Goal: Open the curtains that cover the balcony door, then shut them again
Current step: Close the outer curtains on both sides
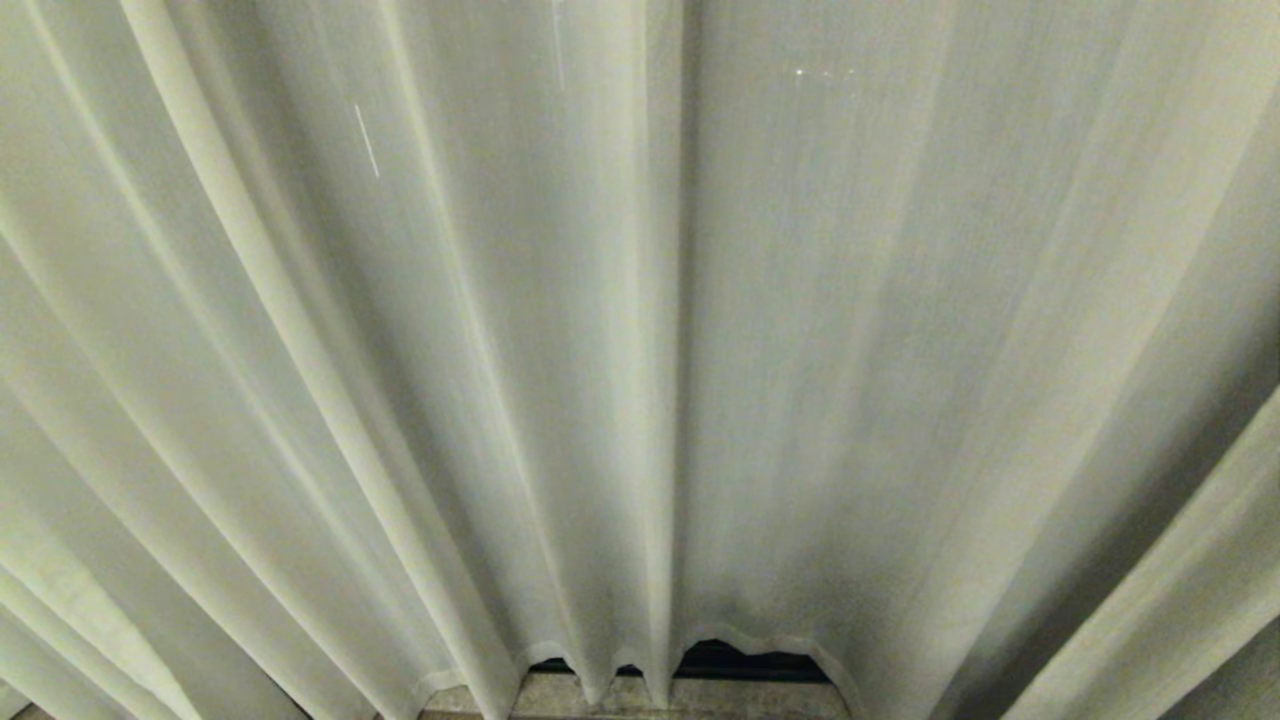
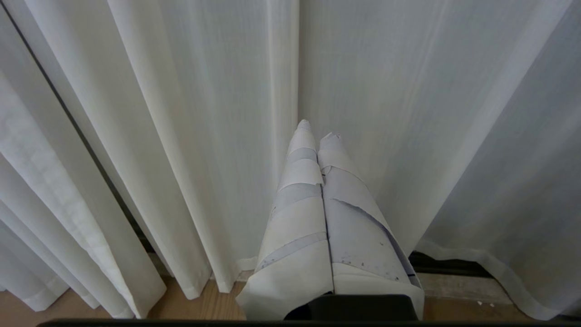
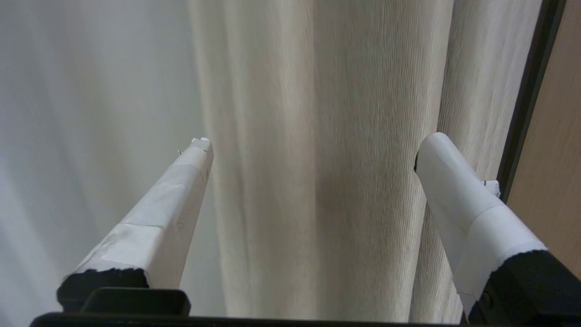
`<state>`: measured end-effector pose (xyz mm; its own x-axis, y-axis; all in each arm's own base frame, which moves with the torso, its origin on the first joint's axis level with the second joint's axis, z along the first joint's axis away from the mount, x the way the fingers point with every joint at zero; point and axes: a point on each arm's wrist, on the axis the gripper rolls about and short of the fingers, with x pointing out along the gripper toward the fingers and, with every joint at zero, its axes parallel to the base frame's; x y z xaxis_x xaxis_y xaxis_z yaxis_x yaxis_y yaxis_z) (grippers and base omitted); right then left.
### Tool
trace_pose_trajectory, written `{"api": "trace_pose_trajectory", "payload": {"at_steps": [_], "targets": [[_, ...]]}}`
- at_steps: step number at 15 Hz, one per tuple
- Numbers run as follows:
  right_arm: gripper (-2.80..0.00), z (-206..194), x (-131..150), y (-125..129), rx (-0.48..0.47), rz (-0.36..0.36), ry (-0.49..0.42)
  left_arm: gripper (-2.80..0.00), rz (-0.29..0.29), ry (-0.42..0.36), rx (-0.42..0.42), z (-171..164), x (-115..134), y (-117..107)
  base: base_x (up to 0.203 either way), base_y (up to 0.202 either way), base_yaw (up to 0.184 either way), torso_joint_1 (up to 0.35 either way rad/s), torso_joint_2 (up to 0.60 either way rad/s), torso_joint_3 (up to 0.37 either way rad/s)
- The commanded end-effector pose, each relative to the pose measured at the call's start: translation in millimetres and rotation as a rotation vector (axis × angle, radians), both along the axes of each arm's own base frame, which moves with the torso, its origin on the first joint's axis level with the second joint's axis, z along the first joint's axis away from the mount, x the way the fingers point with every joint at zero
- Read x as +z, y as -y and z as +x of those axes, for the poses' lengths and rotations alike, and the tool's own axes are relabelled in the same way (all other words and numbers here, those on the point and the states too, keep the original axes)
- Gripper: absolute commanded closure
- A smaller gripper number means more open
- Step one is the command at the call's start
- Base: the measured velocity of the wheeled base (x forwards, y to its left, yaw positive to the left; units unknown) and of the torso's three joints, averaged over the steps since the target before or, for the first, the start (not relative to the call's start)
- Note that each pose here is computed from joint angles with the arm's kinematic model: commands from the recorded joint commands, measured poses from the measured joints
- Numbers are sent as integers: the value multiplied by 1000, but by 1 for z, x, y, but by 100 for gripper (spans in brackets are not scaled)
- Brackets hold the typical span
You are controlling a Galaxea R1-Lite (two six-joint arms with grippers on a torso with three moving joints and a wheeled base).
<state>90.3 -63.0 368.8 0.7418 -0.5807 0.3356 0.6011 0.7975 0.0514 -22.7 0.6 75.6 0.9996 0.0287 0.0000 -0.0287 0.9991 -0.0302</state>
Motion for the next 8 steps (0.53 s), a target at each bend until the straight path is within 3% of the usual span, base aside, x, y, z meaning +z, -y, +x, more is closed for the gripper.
{"api": "trace_pose_trajectory", "payload": {"at_steps": [1,8], "targets": [[-280,17,-7,12,-5,32,-45,0,0,2,0,0,0,0,0,0,0,0,0,0],[-280,60,-2,41,80,90,-63,0,0,2,0,0,0,0,0,0,0,0,0,0]]}}
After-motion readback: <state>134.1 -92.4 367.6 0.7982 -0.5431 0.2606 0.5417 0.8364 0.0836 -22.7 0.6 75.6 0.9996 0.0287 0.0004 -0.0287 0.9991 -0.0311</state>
